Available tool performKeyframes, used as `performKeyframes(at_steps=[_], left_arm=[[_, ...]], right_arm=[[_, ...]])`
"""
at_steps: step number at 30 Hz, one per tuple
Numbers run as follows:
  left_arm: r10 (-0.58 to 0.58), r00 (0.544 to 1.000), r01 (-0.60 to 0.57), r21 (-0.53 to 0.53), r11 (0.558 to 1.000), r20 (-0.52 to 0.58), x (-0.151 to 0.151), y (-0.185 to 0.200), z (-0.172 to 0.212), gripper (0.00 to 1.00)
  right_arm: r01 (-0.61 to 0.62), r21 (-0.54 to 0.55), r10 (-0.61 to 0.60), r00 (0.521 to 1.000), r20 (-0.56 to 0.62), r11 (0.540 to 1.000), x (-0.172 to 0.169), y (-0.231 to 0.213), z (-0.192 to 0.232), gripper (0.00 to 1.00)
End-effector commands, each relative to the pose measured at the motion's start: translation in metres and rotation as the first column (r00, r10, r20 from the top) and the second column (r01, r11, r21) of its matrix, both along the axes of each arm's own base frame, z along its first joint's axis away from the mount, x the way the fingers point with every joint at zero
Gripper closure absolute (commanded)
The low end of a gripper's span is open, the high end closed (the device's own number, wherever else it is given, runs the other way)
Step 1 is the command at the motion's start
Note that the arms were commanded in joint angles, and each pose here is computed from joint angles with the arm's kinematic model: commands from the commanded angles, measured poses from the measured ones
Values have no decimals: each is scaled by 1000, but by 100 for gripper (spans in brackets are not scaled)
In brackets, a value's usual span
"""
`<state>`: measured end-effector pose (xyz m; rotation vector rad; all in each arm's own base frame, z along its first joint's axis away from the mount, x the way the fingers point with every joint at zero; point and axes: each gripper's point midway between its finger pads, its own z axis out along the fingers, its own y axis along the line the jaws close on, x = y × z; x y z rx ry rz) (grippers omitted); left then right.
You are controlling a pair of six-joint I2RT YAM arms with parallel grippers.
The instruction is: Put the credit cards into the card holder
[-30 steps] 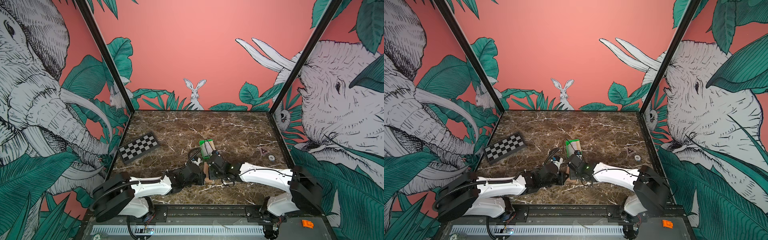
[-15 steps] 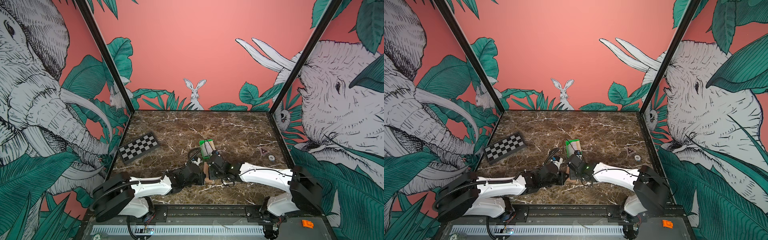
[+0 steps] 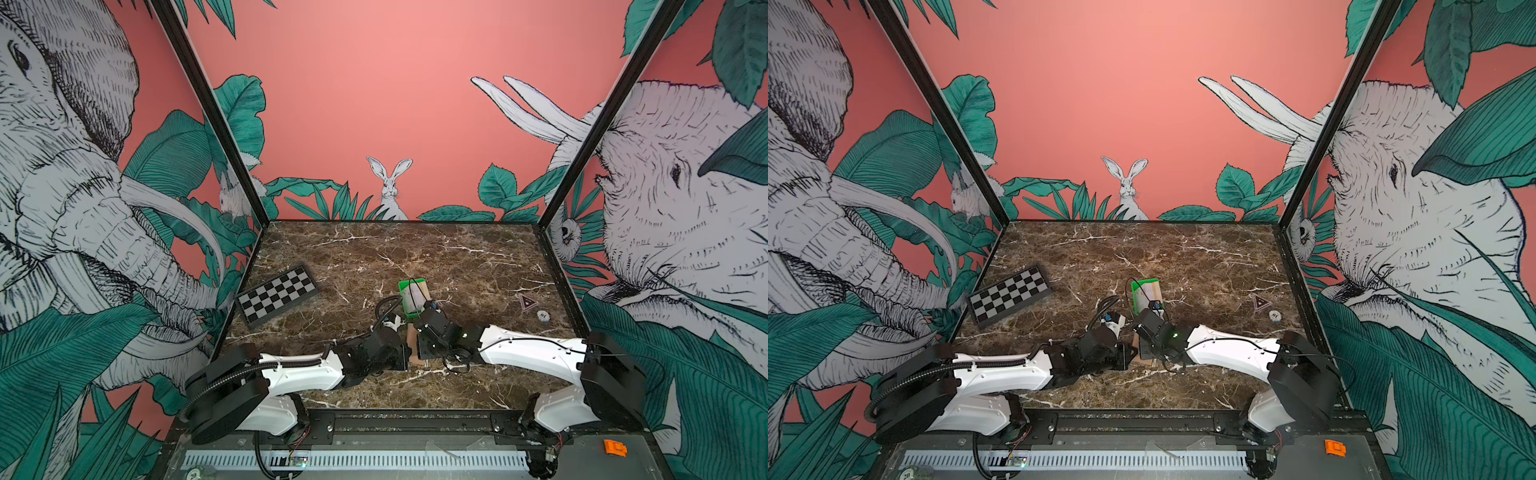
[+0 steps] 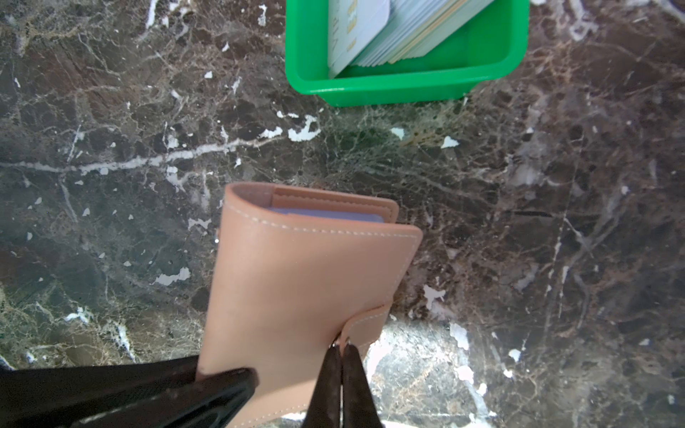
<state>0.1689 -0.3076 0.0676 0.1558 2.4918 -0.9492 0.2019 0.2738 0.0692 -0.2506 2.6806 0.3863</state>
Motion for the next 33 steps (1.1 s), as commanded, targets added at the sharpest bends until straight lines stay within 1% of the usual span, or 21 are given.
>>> performKeyframes(at_steps=[1,33], left_arm=[[58,998,-57,77,995,-10,2,20,-14,100],[102,994,-96,121,988,-48,0,30,-26,100]], right_arm=[[46,-90,-44,999,30,995,3,-23,3,100],[76,-119,-71,996,47,990,3,-33,6,100]])
